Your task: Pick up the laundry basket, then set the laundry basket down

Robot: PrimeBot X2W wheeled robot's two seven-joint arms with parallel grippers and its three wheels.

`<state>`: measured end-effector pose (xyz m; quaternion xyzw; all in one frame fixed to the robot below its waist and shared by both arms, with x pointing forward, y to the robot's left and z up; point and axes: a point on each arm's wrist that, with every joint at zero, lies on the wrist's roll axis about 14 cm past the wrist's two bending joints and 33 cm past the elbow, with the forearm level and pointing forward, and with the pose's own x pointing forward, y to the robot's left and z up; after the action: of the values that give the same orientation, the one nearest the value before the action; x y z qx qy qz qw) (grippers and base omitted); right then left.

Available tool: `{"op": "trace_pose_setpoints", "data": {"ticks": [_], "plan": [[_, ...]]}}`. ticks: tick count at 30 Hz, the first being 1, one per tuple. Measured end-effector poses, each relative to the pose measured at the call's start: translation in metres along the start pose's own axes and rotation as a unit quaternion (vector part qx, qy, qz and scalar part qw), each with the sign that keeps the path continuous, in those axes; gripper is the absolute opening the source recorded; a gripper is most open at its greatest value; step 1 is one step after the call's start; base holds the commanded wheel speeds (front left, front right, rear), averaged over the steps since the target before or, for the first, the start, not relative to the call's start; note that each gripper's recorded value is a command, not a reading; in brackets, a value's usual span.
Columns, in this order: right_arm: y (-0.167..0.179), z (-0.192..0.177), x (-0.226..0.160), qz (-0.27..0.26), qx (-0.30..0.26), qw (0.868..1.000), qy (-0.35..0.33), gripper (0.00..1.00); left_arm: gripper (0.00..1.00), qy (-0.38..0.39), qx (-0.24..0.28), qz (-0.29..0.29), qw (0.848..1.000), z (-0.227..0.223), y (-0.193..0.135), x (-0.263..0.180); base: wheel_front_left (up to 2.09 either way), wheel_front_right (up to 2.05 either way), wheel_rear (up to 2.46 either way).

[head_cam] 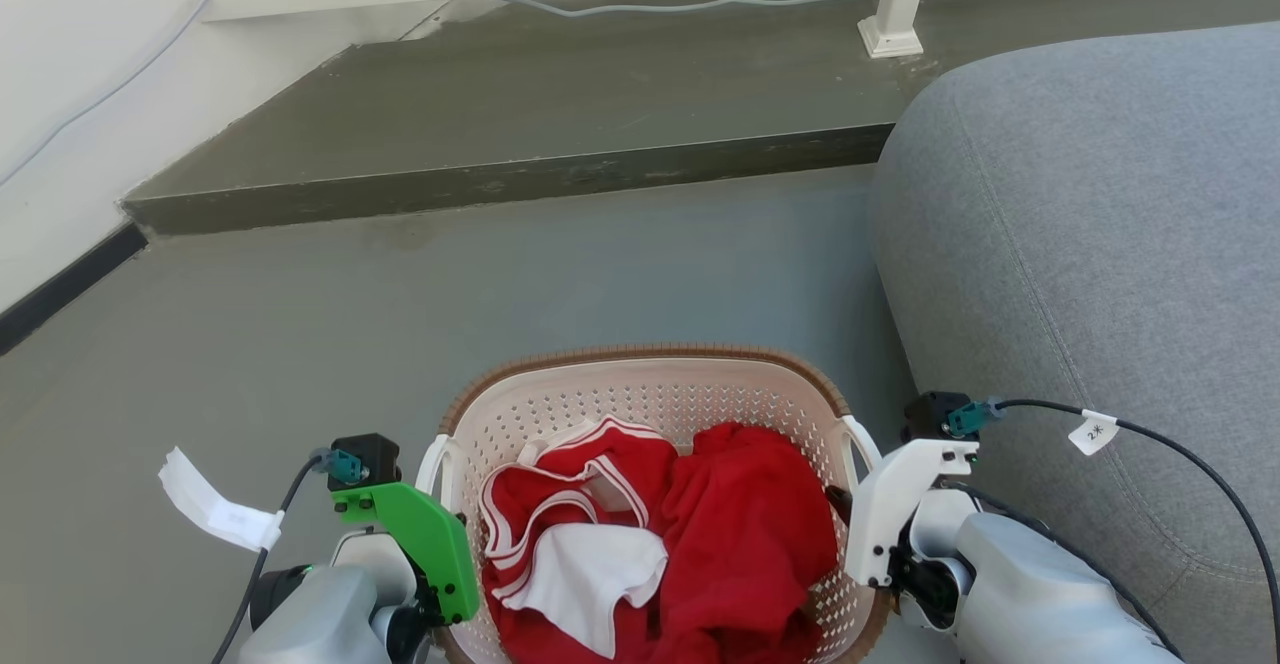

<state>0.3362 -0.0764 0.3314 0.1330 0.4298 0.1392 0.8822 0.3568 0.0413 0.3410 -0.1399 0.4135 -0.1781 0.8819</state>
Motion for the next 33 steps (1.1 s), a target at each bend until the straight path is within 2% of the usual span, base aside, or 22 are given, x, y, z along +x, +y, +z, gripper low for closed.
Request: {"op": "trace_pose_setpoints", "data": {"ticks": [18, 33], "plan": [[-0.002, -0.004, 0.005, 0.000, 0.001, 1.000, 0.011, 0.00, 0.00, 0.011, -0.006, 0.002, 1.000, -0.006, 0.003, 0.005, 0.00, 0.00, 0.00], [-0.007, 0.013, 0.025, -0.001, -0.007, 1.000, 0.008, 0.00, 0.00, 0.005, -0.043, 0.005, 0.999, 0.000, 0.012, 0.023, 0.00, 0.00, 0.00]]}}
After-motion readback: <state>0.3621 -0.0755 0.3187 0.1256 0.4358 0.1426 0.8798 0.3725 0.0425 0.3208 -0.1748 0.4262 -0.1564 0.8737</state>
